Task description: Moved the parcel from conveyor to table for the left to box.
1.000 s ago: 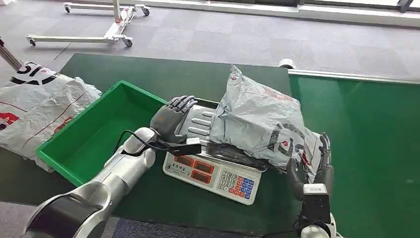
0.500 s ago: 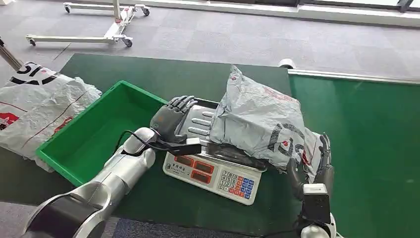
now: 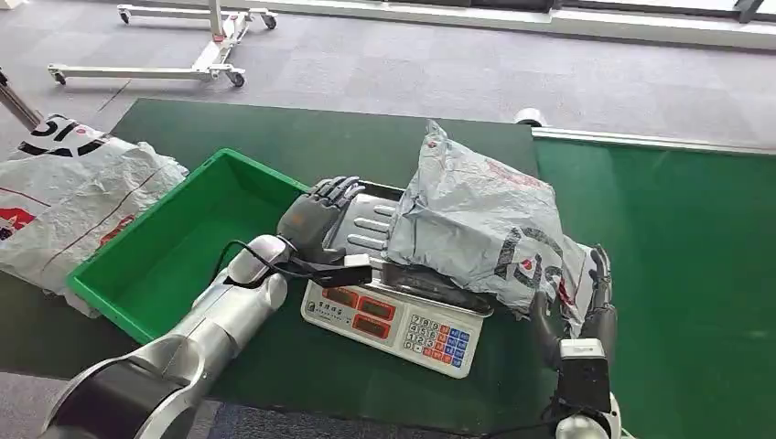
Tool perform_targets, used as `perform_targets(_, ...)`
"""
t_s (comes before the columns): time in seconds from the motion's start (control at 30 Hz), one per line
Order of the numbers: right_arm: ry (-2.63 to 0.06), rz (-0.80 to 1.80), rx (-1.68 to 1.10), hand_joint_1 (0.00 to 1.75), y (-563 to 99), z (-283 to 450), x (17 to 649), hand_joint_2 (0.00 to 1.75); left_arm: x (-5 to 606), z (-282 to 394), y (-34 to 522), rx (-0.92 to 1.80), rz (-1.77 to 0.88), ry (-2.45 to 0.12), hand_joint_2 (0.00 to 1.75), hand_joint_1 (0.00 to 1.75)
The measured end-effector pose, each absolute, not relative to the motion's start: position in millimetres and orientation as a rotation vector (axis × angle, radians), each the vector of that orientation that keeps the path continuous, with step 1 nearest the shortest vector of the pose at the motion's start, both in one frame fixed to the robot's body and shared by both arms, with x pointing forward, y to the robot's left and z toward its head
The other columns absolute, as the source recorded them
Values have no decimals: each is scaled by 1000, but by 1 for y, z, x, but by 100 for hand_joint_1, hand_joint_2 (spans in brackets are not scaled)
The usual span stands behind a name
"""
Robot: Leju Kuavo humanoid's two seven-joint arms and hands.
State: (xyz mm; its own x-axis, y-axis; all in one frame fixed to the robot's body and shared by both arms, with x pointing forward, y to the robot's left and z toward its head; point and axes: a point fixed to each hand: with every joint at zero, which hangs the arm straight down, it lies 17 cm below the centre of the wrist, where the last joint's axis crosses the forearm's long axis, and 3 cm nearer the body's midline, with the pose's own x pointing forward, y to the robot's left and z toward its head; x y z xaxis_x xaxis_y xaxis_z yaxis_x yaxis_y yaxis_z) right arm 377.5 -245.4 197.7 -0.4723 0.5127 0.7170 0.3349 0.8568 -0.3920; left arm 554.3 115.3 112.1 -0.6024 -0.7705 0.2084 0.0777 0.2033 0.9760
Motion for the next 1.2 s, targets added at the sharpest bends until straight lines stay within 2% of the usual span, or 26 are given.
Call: perform_targets(1.2, -2108, 244, -615, 0, -245, 198, 377, 175, 554, 112, 115, 651, -1485, -1756, 175, 0)
